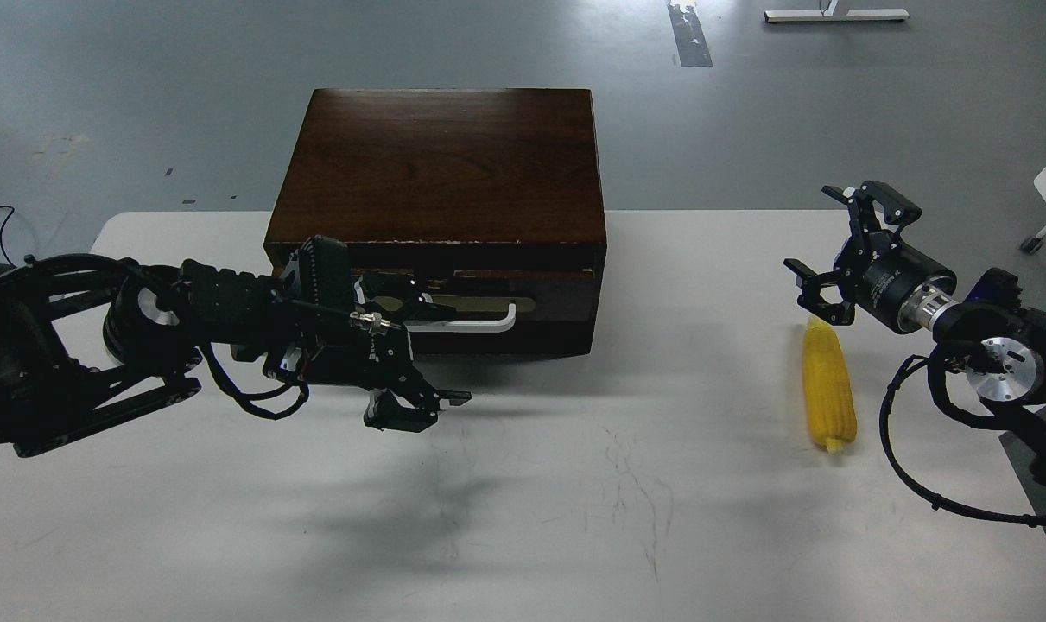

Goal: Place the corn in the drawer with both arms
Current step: 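Pull the drawer open toward the robot with the left gripper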

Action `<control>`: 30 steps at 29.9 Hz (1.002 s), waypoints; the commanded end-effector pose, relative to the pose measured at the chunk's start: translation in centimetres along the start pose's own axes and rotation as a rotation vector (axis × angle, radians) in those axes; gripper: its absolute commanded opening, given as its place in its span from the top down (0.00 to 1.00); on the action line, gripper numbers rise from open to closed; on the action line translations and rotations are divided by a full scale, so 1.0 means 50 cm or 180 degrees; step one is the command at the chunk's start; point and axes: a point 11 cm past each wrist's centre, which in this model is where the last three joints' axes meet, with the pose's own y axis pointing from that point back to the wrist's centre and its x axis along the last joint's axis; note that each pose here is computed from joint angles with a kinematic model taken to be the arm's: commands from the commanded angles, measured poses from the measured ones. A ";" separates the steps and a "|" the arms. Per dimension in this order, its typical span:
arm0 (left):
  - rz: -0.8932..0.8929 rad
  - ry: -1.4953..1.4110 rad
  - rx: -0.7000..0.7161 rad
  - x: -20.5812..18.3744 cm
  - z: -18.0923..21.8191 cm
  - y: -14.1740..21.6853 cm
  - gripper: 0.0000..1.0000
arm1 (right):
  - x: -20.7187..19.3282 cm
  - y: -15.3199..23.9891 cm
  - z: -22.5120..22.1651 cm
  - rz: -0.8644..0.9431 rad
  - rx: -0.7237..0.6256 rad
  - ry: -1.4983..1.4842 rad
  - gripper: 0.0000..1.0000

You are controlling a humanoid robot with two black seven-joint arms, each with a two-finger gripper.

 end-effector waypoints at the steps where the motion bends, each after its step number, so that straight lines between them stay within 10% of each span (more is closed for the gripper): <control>1: 0.0014 -0.0012 -0.0032 0.003 0.008 0.001 0.01 | 0.001 0.001 -0.001 0.0004 0.0001 0.0003 0.00; 30: -0.0007 0.0131 -0.0175 -0.032 0.068 0.034 0.01 | 0.002 0.001 0.006 0.0008 -0.0017 -0.0005 0.00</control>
